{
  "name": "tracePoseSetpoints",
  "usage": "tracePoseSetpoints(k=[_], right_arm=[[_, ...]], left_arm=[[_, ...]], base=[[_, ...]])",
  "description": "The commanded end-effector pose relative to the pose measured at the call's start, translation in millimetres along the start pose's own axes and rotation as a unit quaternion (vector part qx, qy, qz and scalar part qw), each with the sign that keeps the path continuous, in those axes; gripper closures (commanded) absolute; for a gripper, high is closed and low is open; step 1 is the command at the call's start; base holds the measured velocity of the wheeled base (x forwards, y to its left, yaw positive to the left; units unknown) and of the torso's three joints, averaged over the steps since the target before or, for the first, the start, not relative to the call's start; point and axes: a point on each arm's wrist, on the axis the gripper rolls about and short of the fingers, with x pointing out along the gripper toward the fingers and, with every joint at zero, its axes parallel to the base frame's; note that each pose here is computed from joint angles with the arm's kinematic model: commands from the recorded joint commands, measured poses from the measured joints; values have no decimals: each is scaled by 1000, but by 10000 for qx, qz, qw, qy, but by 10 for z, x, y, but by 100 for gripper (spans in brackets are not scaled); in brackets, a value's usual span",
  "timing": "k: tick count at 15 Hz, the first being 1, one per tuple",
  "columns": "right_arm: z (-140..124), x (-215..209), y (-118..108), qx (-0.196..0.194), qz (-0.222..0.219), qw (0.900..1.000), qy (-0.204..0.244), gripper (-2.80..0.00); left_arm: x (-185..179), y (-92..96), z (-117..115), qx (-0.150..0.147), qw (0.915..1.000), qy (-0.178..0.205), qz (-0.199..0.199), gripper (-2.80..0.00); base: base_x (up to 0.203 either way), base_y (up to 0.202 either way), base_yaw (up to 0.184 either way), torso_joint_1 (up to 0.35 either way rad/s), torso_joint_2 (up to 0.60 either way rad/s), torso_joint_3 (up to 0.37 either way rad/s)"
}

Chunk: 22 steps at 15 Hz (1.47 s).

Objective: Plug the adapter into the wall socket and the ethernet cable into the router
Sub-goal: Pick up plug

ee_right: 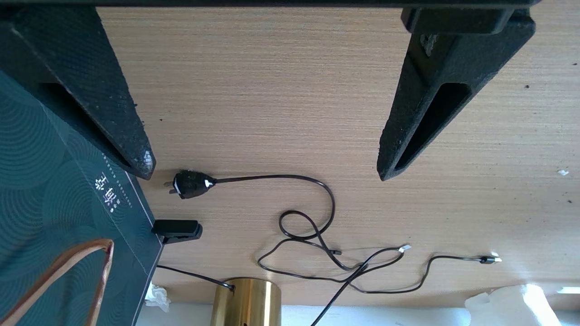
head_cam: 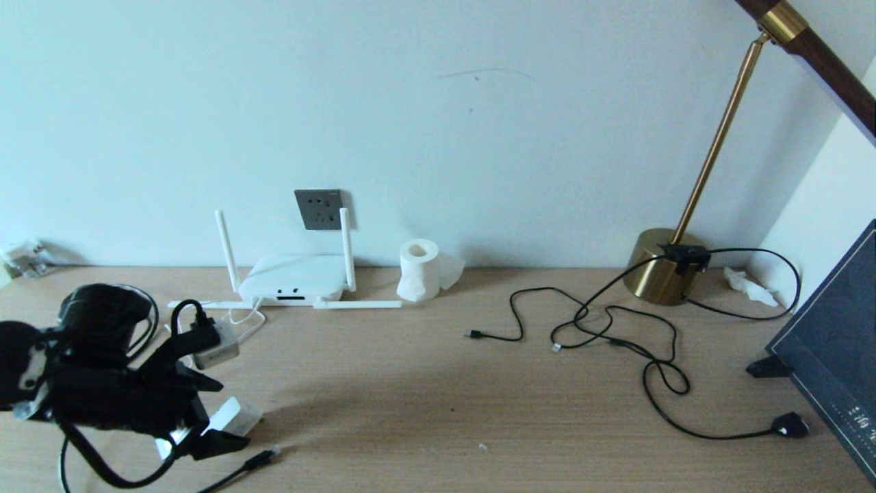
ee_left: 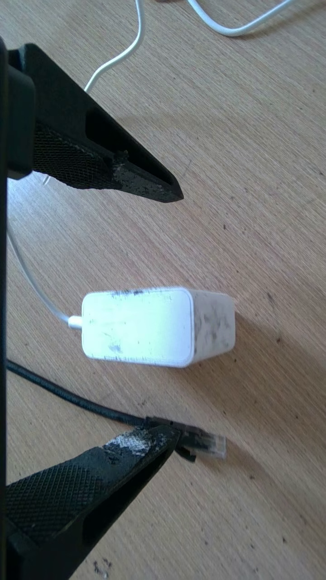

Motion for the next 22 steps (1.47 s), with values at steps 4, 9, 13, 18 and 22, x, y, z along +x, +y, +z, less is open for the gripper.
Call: tracePoseSetpoints(k=[4,9,13,18,22], right_arm=[[-3,1,0,0,0,10000,5,-280],[0,0,0,0,3,10000,-1,-280],[0,1,0,0,3,10000,4,-280],[0,0,0,0,-2,10000,-1,-280],[0,0,0,0,3,10000,-3,-280]], left_arm=[[39,7,-20,13,10000,22,-32,-280],[66,13,-20,100,9999,43,-65,-280],[87,15,-27,150,9998,65,-94,-280],[117,11,-42,129,9998,105,-146,-280],[137,14,-48,127,9997,131,-168,0]], base=[[0,0,0,0,0,0],[0,0,0,0,0,0],[0,0,0,0,0,0],[0,0,0,0,0,0],[0,0,0,0,0,0]])
